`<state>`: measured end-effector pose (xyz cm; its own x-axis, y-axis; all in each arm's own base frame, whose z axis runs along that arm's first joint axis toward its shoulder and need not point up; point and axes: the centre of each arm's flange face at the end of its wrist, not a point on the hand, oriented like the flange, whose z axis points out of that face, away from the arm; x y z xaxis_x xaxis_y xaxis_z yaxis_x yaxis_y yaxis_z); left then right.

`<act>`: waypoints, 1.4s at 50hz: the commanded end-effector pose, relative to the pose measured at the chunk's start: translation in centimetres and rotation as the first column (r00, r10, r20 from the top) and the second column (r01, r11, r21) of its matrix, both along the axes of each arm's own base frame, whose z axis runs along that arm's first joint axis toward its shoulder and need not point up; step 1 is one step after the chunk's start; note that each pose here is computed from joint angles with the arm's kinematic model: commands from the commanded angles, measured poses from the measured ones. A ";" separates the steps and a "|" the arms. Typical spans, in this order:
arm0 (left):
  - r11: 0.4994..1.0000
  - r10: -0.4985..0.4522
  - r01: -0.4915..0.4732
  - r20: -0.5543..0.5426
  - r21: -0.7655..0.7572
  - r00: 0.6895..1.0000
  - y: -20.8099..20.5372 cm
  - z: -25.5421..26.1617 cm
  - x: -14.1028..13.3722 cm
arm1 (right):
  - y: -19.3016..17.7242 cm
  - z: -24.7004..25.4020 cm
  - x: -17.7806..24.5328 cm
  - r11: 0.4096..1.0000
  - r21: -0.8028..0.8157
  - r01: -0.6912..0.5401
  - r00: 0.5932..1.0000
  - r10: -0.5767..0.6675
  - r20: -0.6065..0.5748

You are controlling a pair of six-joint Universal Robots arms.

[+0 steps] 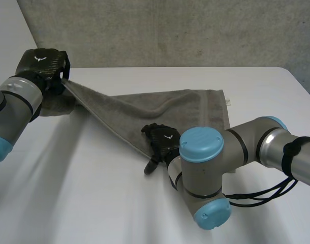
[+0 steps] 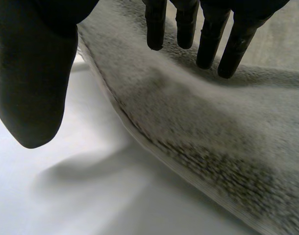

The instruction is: Fold the laundry

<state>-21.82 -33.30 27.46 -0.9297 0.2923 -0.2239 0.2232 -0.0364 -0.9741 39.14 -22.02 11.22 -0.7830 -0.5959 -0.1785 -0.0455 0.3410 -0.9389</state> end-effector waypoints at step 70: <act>0.946 0.037 -0.032 -0.011 0.324 0.999 2.4 -11.0 2.4 | -7.5 8.7 -19.0 0.945 -0.270 0.182 0.971 -0.216 -0.103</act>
